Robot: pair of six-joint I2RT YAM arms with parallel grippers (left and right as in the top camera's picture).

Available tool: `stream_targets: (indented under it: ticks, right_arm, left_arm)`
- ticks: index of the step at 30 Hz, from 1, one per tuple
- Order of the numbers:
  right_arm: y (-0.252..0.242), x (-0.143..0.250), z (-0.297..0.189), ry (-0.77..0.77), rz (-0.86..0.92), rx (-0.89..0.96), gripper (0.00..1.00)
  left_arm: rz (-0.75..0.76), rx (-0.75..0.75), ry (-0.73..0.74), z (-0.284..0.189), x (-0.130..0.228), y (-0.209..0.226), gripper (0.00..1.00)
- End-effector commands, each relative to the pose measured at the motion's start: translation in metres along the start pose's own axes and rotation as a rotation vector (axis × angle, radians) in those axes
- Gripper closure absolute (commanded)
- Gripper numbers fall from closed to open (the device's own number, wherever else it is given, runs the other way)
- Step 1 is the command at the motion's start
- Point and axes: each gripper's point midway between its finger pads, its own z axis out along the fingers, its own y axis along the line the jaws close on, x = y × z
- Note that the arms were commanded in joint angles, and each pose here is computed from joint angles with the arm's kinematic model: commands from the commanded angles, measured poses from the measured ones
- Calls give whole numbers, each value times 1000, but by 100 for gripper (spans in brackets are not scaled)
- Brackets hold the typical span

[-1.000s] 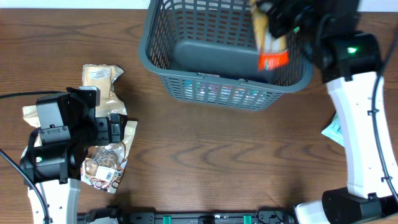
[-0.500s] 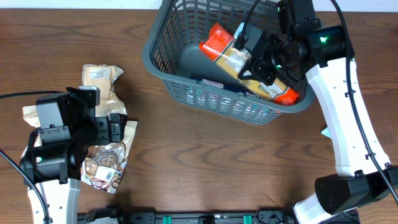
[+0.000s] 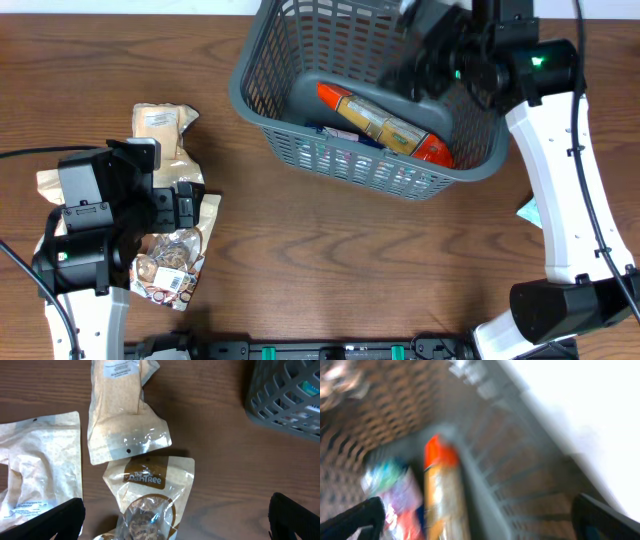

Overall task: Pack container
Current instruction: 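Open the right gripper and withdraw it from the basket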

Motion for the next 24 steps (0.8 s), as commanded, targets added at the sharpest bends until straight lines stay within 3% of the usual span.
stream_targets:
  ticks: [1,2,3,5,7,10,13,14,16,18,20,22,24]
  right_arm:
    - [-44,-26,-26,-128,376,168,21]
    - [-53,-34,-31,-175,460,185,28]
    - [-65,-38,-37,-217,568,213,48]
    - [-85,-36,-46,-256,729,271,70]
    - [-103,-25,-54,-267,840,334,82]
    - [-118,3,-60,-208,928,424,90]
    - [-125,50,-68,-66,1015,548,91]
    - [-125,64,-71,-18,1038,585,90]
    - [-122,93,-80,94,1055,649,79]
    - [-118,116,-88,189,1060,701,77]
    - [-117,134,-99,262,1064,757,83]
    - [-118,145,-107,305,1067,804,96]
    - [-121,150,-111,312,1075,816,99]
  left_arm:
    - [10,-14,-6,-1,-2,3,1]
    - [10,-14,-5,-1,-2,3,1]
    - [10,-14,-5,-1,-1,3,1]
    - [10,-14,-5,-1,-1,3,1]
    - [10,-14,-5,-1,-1,3,1]
    - [10,-14,-5,-1,-1,3,1]
    - [10,-14,-5,-1,-2,3,1]
    - [10,-14,-5,-1,-2,3,1]
    - [10,-14,-5,-1,-2,3,1]
    - [5,-14,-6,-1,-2,3,1]
    - [6,-14,-6,-1,-2,3,1]
    - [6,-8,-7,-1,-2,2,1]
    - [-3,-4,-10,-1,-3,1,1]
